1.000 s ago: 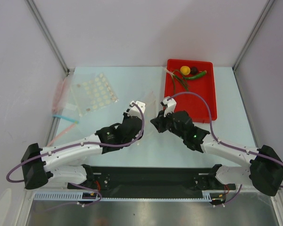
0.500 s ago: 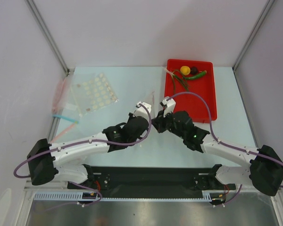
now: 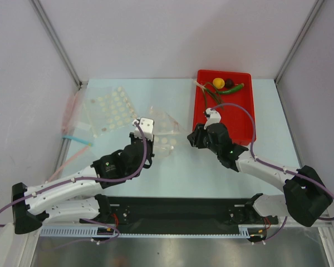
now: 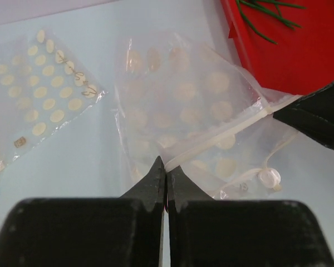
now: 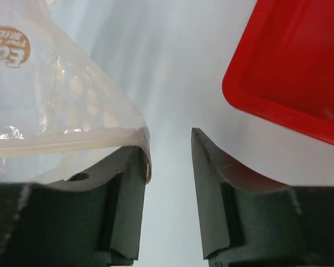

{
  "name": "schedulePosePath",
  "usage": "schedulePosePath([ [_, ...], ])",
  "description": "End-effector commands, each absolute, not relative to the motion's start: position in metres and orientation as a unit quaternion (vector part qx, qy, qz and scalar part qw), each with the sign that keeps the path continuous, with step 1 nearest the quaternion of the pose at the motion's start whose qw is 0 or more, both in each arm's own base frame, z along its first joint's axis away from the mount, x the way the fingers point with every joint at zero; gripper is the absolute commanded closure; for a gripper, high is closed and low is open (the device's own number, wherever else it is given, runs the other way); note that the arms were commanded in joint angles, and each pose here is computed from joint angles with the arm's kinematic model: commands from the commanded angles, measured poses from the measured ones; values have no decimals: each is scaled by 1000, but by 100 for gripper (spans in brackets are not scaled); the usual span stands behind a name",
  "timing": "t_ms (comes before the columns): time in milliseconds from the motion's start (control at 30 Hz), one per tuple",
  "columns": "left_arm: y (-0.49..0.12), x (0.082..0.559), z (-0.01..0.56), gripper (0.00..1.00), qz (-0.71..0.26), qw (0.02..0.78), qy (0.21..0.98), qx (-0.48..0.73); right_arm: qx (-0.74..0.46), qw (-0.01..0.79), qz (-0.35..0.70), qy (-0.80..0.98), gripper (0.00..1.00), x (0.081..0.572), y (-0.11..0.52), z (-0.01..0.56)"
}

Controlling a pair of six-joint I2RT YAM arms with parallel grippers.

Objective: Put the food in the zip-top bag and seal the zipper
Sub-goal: Open the zipper of the food storage bag at the center of the board.

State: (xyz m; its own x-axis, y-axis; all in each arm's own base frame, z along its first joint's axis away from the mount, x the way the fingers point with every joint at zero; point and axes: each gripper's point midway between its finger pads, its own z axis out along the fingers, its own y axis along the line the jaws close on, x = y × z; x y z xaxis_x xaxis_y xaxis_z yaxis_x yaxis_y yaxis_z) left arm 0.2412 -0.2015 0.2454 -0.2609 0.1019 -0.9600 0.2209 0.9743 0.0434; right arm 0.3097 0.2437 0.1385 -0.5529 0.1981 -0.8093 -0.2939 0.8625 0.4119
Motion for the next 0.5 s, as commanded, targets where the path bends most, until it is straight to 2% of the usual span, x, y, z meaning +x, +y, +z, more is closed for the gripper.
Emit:
schedulePosePath([
  [0,-189,243,251,100,-41,615,784,73,14,482,231,845,57,318,224,141],
  [33,-190,245,247,100,-29,609,789,78,14,484,233,843,52,318,224,143],
  [200,-196,252,234,100,3,594,800,87,-7,485,253,837,38,314,231,149],
  [333,-203,261,223,100,-11,581,809,91,-37,486,280,827,29,308,242,156],
  [467,-212,275,207,100,-27,553,826,100,-59,487,296,820,26,303,248,163],
])
